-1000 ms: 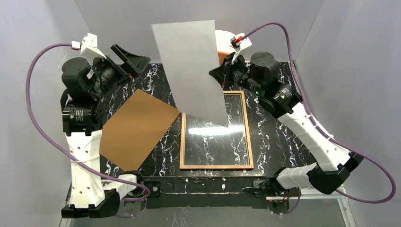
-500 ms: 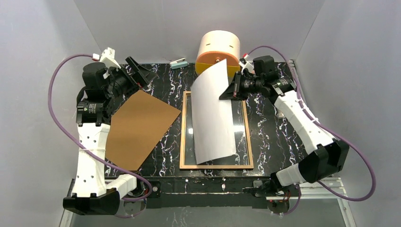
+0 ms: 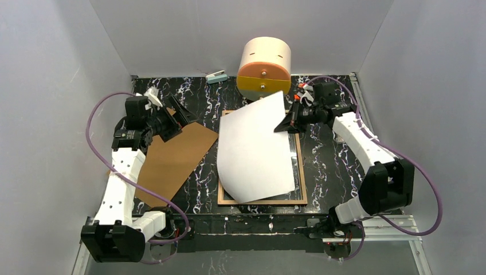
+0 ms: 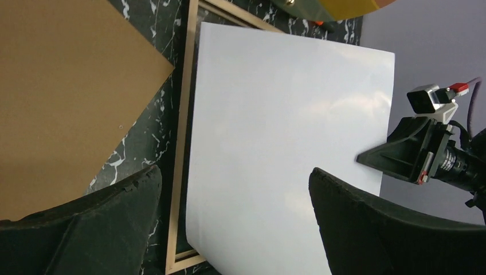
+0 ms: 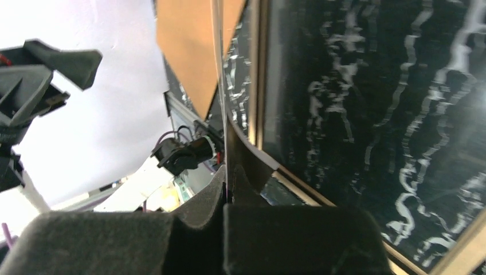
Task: Put the photo into the frame
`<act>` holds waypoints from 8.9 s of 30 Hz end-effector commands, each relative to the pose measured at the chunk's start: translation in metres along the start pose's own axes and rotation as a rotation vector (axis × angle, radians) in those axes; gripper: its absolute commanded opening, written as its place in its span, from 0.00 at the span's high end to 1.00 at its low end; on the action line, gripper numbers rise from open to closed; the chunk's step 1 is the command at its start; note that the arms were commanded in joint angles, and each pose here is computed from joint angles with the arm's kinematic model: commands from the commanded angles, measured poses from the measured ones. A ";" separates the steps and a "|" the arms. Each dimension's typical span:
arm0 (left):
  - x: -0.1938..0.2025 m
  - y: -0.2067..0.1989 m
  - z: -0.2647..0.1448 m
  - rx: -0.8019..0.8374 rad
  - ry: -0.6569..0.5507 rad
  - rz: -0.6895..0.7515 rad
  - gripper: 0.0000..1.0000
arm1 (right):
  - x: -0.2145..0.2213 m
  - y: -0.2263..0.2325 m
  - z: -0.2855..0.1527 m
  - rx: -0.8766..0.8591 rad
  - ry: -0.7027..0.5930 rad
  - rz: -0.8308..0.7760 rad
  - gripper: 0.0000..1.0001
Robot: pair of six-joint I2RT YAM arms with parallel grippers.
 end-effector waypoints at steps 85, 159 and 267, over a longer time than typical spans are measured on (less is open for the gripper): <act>0.142 0.045 0.145 -0.181 0.352 0.072 0.13 | -0.049 -0.124 0.051 0.273 -0.091 -0.032 0.81; 0.043 0.133 0.078 -0.784 -0.078 -0.013 0.09 | 0.124 0.043 0.249 -0.025 0.116 -0.258 0.55; -0.006 0.211 0.143 -0.219 0.283 -0.248 0.28 | 0.046 0.118 0.242 -0.373 -0.232 -0.142 0.48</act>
Point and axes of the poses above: each gripper's point midway between its finger pads, its own z axis out along the fingers, its own y axis along the line the jaws close on, x = y × z, the point moved 5 cm from there along -z, back along the fingers, and after that the axes turned 8 degrees about z, right-handed, at the moved point
